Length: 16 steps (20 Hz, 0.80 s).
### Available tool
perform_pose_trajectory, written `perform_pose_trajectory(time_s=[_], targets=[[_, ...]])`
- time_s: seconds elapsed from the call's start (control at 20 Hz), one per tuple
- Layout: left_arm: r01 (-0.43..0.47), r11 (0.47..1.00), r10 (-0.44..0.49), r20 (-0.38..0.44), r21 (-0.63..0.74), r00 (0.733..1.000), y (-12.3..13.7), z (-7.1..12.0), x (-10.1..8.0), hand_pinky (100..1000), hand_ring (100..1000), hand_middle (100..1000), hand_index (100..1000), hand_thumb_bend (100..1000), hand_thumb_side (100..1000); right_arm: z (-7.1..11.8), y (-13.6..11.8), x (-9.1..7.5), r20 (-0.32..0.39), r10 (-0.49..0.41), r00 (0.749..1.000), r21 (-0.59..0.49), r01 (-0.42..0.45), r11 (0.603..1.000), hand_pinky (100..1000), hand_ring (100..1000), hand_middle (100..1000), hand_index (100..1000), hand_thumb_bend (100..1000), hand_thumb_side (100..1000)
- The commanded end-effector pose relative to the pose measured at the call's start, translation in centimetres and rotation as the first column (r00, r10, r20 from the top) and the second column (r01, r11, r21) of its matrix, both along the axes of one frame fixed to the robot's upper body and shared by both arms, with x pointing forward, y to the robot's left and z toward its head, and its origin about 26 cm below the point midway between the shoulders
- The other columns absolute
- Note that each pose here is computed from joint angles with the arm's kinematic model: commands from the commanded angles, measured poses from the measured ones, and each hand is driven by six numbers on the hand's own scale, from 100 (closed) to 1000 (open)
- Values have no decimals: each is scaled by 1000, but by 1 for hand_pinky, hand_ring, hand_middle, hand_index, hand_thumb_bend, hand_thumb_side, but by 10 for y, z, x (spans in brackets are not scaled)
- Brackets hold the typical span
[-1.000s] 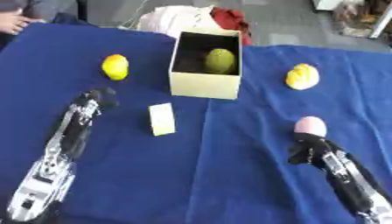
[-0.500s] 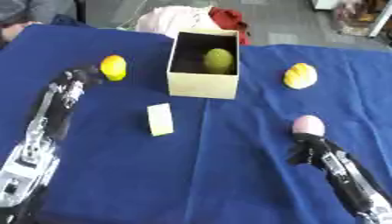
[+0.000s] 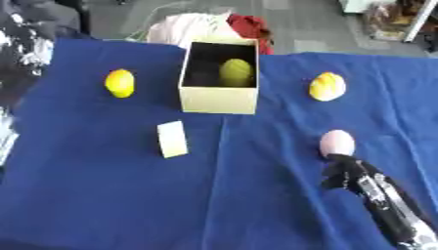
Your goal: Pick up objects on the table and place them in the box.
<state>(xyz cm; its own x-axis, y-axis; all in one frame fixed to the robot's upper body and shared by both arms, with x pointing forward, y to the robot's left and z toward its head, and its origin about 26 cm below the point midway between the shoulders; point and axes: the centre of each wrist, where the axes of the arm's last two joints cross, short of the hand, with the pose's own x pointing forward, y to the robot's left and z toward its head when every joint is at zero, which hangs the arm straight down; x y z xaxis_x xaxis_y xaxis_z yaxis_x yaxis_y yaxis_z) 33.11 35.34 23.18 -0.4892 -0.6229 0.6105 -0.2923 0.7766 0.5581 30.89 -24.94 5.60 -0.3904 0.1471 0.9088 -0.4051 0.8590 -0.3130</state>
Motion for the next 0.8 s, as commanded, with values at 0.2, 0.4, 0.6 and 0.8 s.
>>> perform_pose_trajectory(time_s=[0.2,0.4,0.6,0.8], targets=[[-122,930,168,-106,345,980,41,42,24,857,783,783,843,100,393,6,-4,-1,18,10,1000,-15,-10,1000,657,600,627,836,100,837],[-125,873,248,-207,471,946,59,42,48,848,787,789,856,172,389,9,-4,-1,36,15,999,-8,-14,1000,658,601,628,836,100,776],[-113,806,337,-294,581,894,70,30,73,848,807,809,883,278,389,12,-4,-1,48,20,999,3,-20,1000,658,601,628,836,100,762],[-99,731,435,-350,675,830,76,19,94,841,811,815,894,383,372,12,-6,-1,50,16,999,3,-16,1000,658,601,628,836,100,765]])
